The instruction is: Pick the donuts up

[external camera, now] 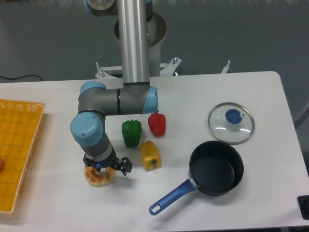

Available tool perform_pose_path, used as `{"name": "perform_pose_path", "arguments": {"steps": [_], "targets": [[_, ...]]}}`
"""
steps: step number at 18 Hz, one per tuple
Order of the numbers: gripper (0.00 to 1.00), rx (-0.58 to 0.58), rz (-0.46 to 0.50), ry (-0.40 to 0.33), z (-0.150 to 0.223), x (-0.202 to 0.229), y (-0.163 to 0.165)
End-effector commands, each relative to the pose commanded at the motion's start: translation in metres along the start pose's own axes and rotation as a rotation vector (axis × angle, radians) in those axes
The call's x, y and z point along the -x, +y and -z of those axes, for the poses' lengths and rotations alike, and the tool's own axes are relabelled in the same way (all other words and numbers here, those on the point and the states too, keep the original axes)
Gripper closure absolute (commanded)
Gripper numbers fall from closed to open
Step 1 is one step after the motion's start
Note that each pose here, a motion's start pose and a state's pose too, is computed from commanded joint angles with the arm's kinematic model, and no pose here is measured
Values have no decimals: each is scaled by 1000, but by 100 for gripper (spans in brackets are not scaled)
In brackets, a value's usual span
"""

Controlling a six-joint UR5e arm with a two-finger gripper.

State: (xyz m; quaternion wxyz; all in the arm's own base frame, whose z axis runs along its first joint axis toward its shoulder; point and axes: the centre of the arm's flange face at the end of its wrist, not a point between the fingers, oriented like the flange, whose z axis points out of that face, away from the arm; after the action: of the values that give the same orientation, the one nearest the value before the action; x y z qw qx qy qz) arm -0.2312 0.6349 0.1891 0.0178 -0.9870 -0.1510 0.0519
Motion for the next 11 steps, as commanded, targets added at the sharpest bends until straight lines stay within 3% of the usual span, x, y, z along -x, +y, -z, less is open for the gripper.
{"name": "perform_pose_path", "arguments": {"steps": [4,11], "targets": [[0,12,-6,3,-7,-1,2],[25,10,-12,5,-7,0,1]]}}
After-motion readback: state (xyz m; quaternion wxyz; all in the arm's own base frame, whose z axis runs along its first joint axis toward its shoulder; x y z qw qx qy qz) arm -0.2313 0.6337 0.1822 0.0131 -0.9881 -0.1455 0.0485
